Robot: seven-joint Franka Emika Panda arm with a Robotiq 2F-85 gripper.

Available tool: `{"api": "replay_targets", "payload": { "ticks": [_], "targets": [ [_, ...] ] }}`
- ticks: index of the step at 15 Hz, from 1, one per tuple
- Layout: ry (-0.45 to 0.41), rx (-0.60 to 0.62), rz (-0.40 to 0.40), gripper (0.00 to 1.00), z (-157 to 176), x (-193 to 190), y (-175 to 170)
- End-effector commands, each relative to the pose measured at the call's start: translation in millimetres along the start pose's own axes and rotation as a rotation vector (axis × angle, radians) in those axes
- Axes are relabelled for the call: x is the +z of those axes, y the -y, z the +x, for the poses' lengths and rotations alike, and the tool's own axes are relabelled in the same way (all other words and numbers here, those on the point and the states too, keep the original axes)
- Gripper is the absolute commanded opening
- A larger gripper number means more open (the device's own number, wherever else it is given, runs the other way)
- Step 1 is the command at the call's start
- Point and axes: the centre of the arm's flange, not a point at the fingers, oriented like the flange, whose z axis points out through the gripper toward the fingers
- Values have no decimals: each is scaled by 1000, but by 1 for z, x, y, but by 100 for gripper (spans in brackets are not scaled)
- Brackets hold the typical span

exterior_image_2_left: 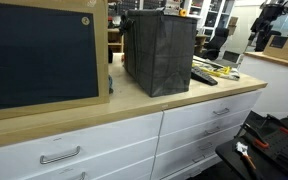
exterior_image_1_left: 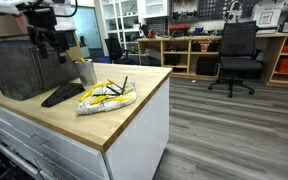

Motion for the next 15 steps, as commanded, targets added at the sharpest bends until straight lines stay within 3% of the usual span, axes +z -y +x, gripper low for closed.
{"api": "replay_targets", "payload": {
  "ticks": [1,9,15],
  "targets": [
    [31,-60,-31,100,64,-21,-7],
    [102,-360,-126,100,193,-36,40],
    [173,-601,-193,100,251,-38,78]
  ]
}}
